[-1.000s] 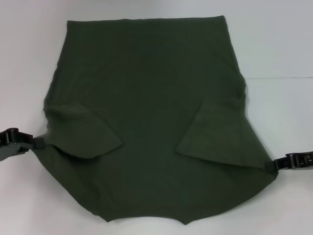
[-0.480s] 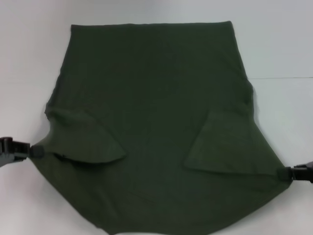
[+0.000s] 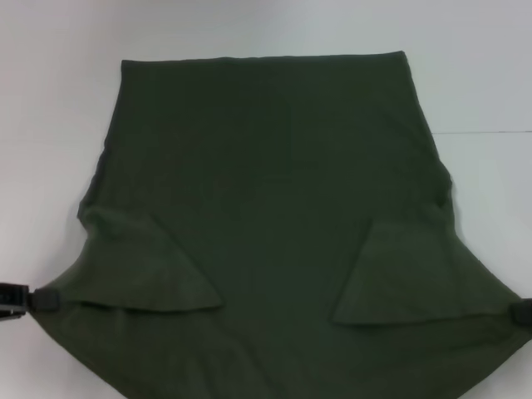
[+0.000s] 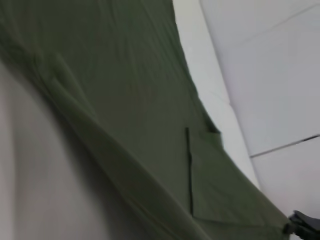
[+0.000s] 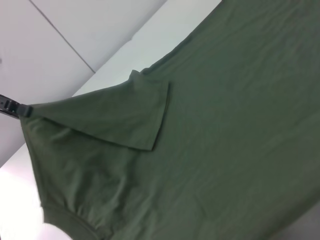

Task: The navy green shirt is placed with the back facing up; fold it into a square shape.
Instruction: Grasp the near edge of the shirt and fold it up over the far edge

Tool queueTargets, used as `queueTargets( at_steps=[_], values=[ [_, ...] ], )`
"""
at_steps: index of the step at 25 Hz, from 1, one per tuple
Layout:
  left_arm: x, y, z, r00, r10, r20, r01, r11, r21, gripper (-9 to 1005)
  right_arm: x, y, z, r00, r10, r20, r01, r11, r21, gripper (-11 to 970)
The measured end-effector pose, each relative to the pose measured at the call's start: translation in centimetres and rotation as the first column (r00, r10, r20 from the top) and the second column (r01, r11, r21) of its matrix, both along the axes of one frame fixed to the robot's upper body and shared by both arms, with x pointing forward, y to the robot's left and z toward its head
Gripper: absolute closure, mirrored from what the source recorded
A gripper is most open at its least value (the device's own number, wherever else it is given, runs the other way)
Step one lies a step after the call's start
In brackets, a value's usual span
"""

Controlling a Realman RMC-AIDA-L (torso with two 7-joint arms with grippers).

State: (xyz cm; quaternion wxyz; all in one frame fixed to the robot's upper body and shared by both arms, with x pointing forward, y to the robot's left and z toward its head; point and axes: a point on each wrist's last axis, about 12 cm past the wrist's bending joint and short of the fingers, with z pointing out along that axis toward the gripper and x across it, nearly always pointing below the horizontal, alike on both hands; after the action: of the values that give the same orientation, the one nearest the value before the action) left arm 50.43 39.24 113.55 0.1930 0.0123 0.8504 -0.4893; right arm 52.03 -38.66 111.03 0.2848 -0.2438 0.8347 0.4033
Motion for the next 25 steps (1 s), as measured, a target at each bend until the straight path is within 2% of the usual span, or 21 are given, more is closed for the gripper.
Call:
queueTargets(
  at_steps=[3,6,13,18,25],
  values=[
    [-0.2,0.5,0.2,0.999,0.044,0.019,-0.044,0.999,-0.031,959,0.2,-0.6,0.3,0.999,-0.045,0.027,0.044,0.999,0.020,923],
    [0.7,0.6,0.7,0.991,0.116,0.064,-0.110,0.990,-0.091,959,1.0,-0.8,0.9,0.989,-0.129,0.070,0.124,0.990,0.074,923],
    [5.4,-0.8,1.4,0.964,0.228,0.138,-0.208,0.967,-0.144,959,3.8,-0.8,2.2,0.931,-0.342,0.127,0.313,0.928,0.201,923],
    [9.1,-2.2,1.9,0.917,0.328,0.228,-0.292,0.940,-0.176,959,5.5,-1.0,3.0,0.878,-0.447,0.170,0.398,0.880,0.259,923],
    [11.9,-3.9,1.4,0.862,0.417,0.290,-0.380,0.908,-0.176,957,8.7,0.5,3.1,0.814,-0.547,0.195,0.491,0.828,0.272,924]
  ],
)
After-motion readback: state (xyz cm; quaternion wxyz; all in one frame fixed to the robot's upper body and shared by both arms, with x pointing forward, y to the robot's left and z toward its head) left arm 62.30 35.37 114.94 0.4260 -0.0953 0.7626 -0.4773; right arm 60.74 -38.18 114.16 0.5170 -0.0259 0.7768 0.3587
